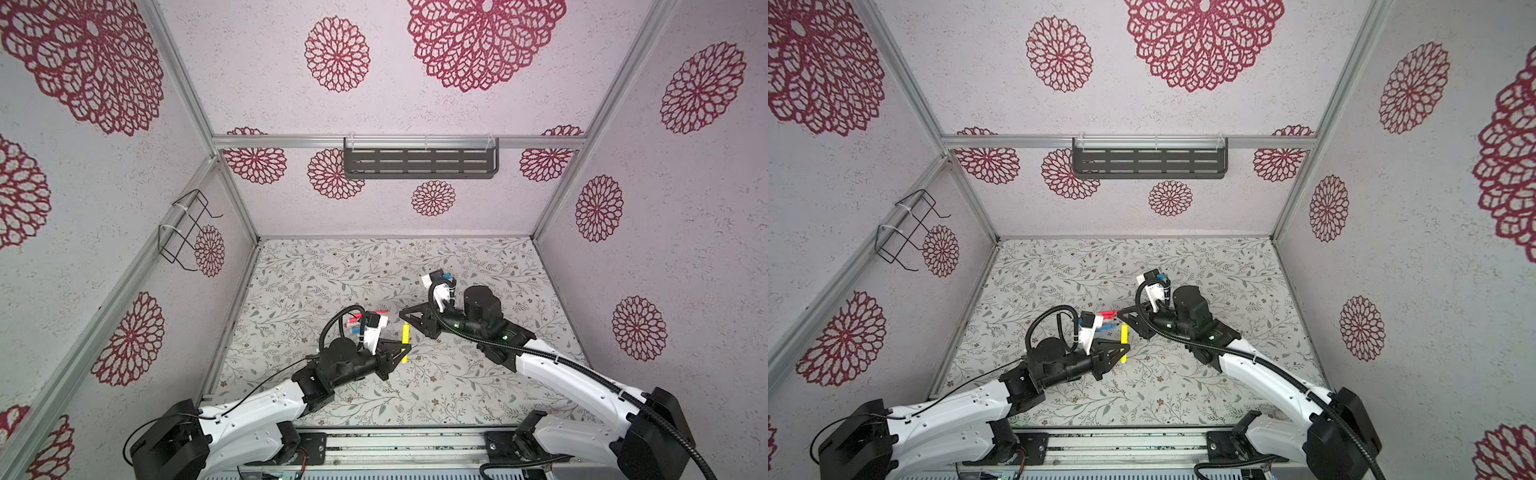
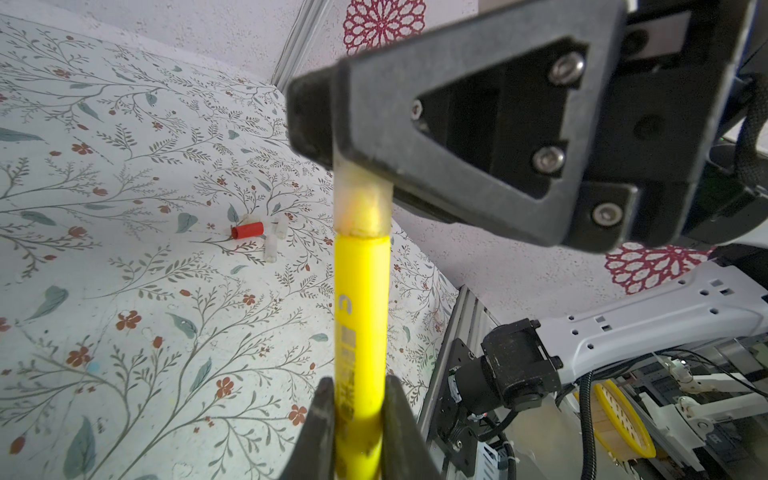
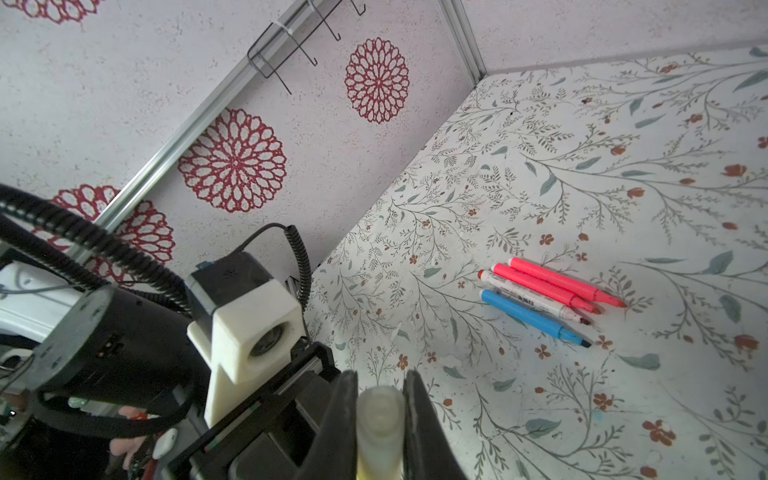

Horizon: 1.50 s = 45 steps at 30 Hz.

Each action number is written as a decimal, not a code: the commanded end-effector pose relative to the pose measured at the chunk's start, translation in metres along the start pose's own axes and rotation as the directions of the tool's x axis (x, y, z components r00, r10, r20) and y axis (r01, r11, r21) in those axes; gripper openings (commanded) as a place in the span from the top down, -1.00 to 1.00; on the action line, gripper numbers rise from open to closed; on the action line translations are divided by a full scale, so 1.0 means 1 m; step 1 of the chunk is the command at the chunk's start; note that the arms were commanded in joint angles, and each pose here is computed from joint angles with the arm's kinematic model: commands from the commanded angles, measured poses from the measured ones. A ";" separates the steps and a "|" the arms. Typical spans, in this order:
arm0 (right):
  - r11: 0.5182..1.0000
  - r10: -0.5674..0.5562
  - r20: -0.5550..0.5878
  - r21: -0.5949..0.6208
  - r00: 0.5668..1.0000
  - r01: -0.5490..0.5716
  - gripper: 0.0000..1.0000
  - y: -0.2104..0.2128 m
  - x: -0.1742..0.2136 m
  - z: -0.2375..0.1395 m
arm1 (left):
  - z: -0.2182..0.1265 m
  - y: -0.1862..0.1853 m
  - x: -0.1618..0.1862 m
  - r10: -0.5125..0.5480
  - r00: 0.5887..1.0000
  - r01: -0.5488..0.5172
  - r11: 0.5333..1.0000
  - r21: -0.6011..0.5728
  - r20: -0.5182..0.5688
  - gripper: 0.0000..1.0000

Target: Insert the pens into the pen caps

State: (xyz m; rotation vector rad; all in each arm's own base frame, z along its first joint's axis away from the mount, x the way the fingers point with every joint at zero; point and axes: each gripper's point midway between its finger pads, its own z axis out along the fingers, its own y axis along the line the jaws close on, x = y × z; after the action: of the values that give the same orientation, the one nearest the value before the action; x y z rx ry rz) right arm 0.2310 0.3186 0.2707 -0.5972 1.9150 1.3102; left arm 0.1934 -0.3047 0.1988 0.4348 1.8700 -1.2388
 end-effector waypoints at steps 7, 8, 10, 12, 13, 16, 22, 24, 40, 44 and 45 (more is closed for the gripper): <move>0.998 0.021 -0.052 0.063 0.998 -0.018 1.00 -0.010 0.046 0.003 | -0.009 -0.024 -0.064 0.002 0.983 -0.022 0.994 0.105 0.183 1.00; 0.996 0.036 -0.048 0.086 0.998 -0.031 1.00 -0.013 0.050 0.002 | -0.010 -0.022 -0.068 0.003 0.981 -0.023 0.995 0.099 0.196 1.00; 0.989 0.073 -0.028 0.133 0.997 -0.069 1.00 -0.021 0.062 0.000 | -0.012 -0.020 -0.075 0.005 0.976 -0.025 0.996 0.087 0.216 1.00; 0.988 0.082 -0.027 0.133 0.996 -0.078 1.00 -0.018 0.074 -0.001 | -0.015 -0.019 -0.081 0.000 0.973 -0.024 0.995 0.100 0.231 1.00; 0.989 0.077 -0.036 0.128 0.996 -0.072 1.00 -0.016 0.080 -0.001 | -0.015 -0.019 -0.084 -0.007 0.972 -0.020 0.993 0.113 0.235 1.00; 0.994 0.058 -0.108 0.101 0.992 -0.047 1.00 -0.009 0.104 0.002 | -0.018 -0.020 -0.094 -0.034 0.966 -0.005 0.988 0.153 0.257 1.00; 0.992 0.095 -0.204 0.104 0.974 -0.075 1.00 -0.012 0.141 0.006 | -0.021 -0.019 -0.109 -0.019 0.962 -0.020 0.990 0.141 0.272 1.00; 0.975 0.141 -0.189 0.200 0.972 -0.102 1.00 -0.026 0.146 0.004 | -0.023 -0.013 -0.113 -0.009 0.958 -0.021 0.995 0.100 0.288 1.00; 0.994 0.104 -0.250 0.063 0.963 -0.091 1.00 0.013 0.181 0.007 | -0.034 -0.012 -0.132 -0.031 0.950 -0.018 0.988 0.153 0.311 1.00; 0.996 0.078 -0.264 -0.013 0.962 -0.084 1.00 0.024 0.185 0.003 | -0.038 -0.011 -0.137 -0.052 0.946 -0.008 0.983 0.183 0.320 1.00; 0.996 0.072 -0.269 -0.024 0.960 -0.082 1.00 0.025 0.186 0.003 | -0.039 -0.011 -0.138 -0.054 0.945 -0.008 0.982 0.188 0.323 1.00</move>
State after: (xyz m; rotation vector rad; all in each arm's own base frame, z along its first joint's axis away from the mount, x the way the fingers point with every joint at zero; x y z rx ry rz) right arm 0.2033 0.3222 0.2430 -0.2273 1.7953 1.2488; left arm 0.1797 -0.2887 0.1877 0.5706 1.9926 -1.4883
